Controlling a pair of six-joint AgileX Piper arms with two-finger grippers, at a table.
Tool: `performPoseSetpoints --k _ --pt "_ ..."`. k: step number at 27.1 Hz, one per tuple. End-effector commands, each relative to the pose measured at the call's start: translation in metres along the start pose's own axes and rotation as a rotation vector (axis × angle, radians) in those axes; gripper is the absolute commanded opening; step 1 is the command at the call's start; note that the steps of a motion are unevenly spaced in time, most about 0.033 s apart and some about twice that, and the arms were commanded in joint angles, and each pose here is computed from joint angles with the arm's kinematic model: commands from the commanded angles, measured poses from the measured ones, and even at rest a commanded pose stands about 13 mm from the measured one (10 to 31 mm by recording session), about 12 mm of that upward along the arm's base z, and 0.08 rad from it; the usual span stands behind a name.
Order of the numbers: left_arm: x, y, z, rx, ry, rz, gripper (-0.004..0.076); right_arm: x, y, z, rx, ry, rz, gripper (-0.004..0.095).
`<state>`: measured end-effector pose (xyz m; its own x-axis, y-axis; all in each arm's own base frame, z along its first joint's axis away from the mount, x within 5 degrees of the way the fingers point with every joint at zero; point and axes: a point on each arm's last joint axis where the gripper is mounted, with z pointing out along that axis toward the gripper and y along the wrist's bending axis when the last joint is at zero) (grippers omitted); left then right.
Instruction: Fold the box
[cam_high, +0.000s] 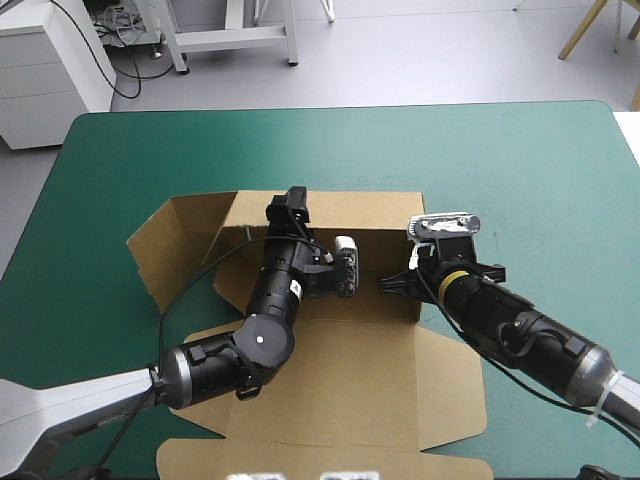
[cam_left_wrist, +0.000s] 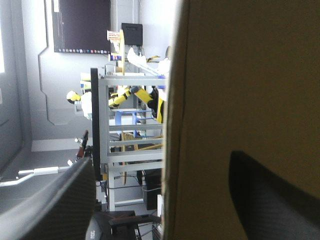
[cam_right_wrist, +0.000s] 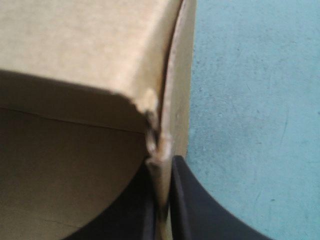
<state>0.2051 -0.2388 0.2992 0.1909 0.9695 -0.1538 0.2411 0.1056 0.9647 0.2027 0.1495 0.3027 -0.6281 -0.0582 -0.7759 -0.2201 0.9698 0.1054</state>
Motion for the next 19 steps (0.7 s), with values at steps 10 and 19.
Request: performPoseSetpoints --k 10,19 --pt "-0.026 0.026 -0.032 -0.122 -0.083 0.044 0.0535 -0.096 -0.057 0.005 -0.034 0.187 0.081 -0.0019" --pt "-0.025 0.026 -0.031 -0.122 -0.077 0.055 0.0498 -0.121 -0.078 0.056 0.002 0.451 0.008 -0.0019"
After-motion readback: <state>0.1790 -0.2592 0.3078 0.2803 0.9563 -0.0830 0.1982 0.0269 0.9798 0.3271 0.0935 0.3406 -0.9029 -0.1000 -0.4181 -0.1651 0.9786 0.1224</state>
